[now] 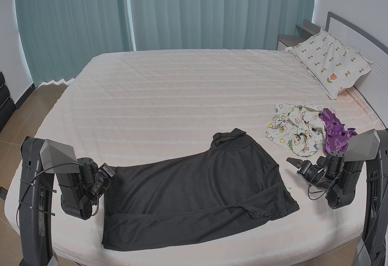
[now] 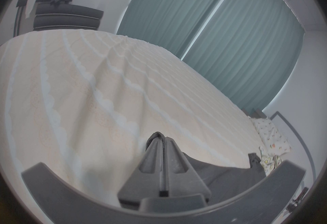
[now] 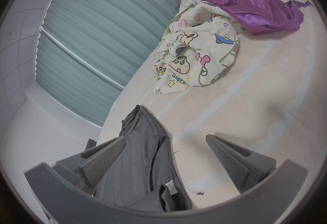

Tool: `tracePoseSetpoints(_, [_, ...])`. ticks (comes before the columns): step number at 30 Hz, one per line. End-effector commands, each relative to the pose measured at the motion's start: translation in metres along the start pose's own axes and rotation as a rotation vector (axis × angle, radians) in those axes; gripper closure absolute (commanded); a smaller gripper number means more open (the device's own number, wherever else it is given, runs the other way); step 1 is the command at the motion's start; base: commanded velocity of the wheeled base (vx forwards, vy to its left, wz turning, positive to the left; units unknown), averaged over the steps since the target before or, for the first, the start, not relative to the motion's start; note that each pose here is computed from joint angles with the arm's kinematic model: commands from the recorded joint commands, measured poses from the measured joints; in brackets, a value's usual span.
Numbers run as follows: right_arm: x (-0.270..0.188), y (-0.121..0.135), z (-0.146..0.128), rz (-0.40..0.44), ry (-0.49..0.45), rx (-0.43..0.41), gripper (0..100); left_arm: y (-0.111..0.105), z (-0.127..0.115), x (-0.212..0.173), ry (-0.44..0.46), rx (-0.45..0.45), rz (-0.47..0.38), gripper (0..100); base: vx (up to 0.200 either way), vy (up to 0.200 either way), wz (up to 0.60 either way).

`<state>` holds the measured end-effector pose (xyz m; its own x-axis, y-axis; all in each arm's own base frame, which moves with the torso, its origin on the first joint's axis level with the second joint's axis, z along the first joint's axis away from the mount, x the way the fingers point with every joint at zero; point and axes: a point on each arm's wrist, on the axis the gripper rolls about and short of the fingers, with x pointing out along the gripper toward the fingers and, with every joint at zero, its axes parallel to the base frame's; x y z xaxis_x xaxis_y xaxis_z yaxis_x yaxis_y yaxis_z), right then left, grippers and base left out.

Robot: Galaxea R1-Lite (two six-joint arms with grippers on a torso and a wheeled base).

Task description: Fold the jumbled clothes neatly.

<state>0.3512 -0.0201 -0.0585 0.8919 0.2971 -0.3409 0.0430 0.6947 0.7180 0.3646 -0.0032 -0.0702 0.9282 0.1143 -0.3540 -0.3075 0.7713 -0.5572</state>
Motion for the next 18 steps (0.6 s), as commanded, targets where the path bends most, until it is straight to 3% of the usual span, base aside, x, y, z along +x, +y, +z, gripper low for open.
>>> tracePoseSetpoints(1, [0.0, 0.001, 0.0, 0.009, -0.006, -0.005, 0, -0.004, 0.005, 0.002, -0.031, -0.033, -0.01, 100, 0.0, 0.0, 0.0])
tracePoseSetpoints(10, [0.003, 0.003, 0.003, 0.0, -0.037, -0.012, 0, -0.005, 0.015, 0.004, -0.097, -0.062, 0.007, 100, 0.0, 0.0, 0.0])
tracePoseSetpoints(18, [0.014, 0.031, -0.007, 0.054, -0.029, -0.056, 0, 0.001, 0.013, 0.004, -0.089, -0.066, 0.023, 100, 0.0, 0.0, 0.0])
